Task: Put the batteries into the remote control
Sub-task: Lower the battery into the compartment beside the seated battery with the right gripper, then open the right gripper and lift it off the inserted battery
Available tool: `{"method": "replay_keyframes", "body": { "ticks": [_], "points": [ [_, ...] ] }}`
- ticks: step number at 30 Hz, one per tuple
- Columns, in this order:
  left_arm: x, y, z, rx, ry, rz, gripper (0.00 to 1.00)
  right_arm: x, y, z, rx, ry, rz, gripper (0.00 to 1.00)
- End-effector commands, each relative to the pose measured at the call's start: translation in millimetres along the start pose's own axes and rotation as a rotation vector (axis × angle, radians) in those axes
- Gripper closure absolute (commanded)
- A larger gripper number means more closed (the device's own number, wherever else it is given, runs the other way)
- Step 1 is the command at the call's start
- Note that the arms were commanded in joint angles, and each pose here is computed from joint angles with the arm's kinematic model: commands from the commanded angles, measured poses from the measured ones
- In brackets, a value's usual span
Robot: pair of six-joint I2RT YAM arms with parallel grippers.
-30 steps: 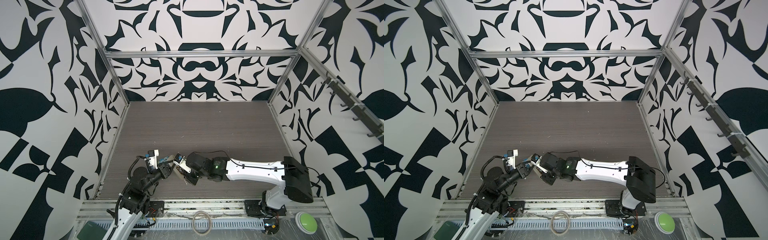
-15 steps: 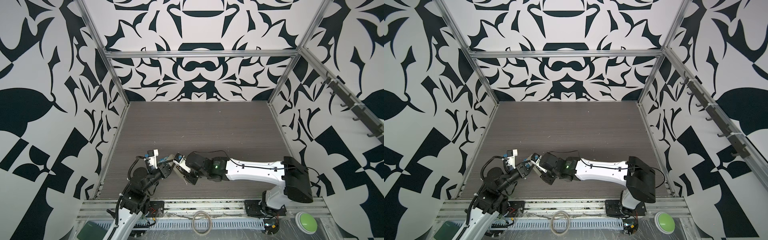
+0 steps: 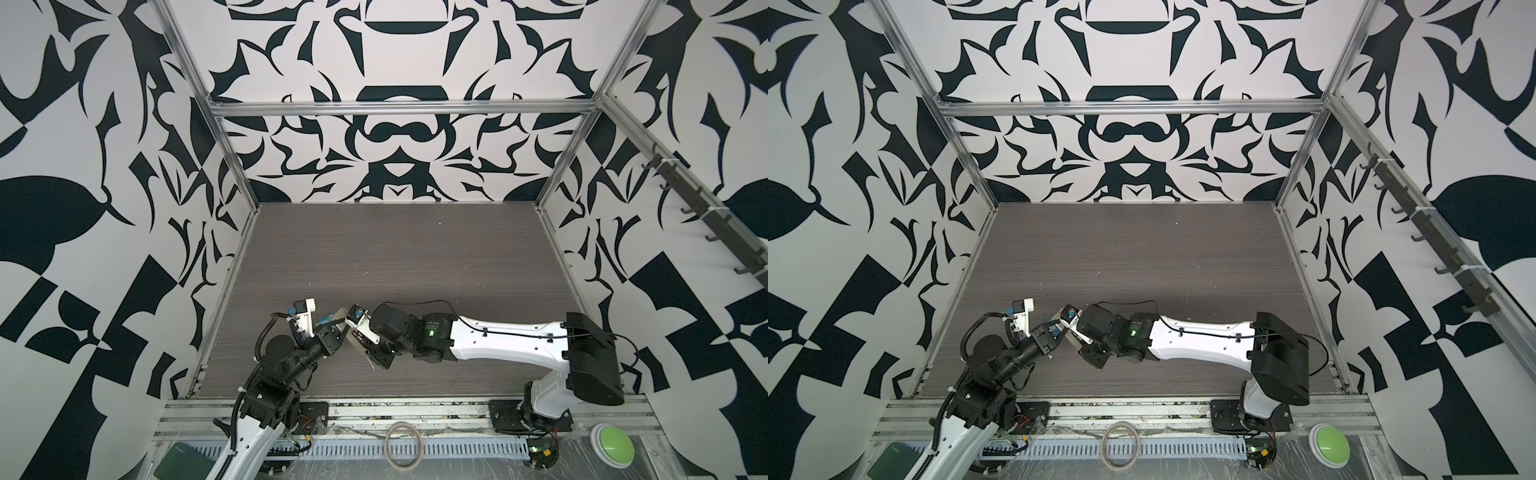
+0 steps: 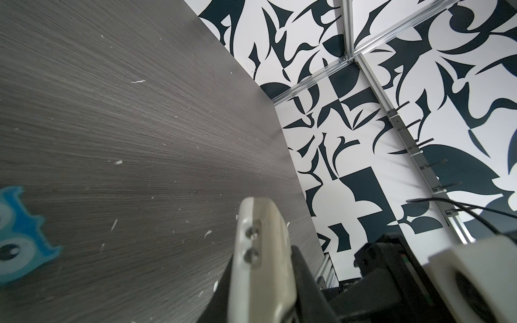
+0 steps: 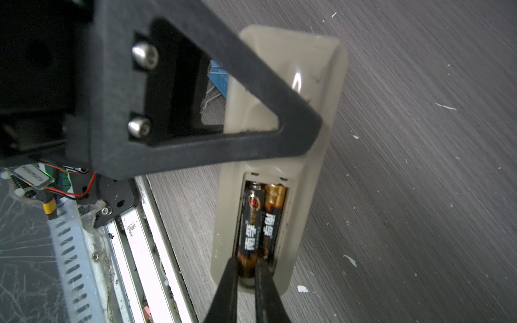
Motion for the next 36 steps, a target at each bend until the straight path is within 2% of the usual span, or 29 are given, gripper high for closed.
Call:
{"method": "replay_keyframes", "body": {
  "ticks": [1, 20, 28, 36],
  "points": [
    [-0.9, -8.1, 0.5, 0.031, -0.033, -0.030, 1.00, 10.1, 12.5, -0.5, -0.028, 0.024, -0.004, 0.86],
    [-2.0, -9.8, 0.8, 0.043, -0.040, -0.036, 1.00, 13.9, 17.4, -7.9, -0.061, 0.050, -0.007, 0.75],
    [-0.7, -16.0, 1.9, 0.082, -0.041, -0.038, 1.00, 13.7, 24.3, -18.6, -0.088, 0.043, -0.023, 0.64],
    [-4.6, -21.7, 3.5, 0.126, -0.071, -0.034, 1.00, 13.5, 35.3, -41.1, -0.135, 0.033, -0.053, 0.62]
  ]
}}
Point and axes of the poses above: each gripper's point midway between its finger pads, its own z axis out along the fingers, its own x axis along the line the jaws close on, y = z × x, the point moved 2 cm from there along -z, back along the fingers, and after that the axes turned 6 degrees about z, right-handed, at the moved point
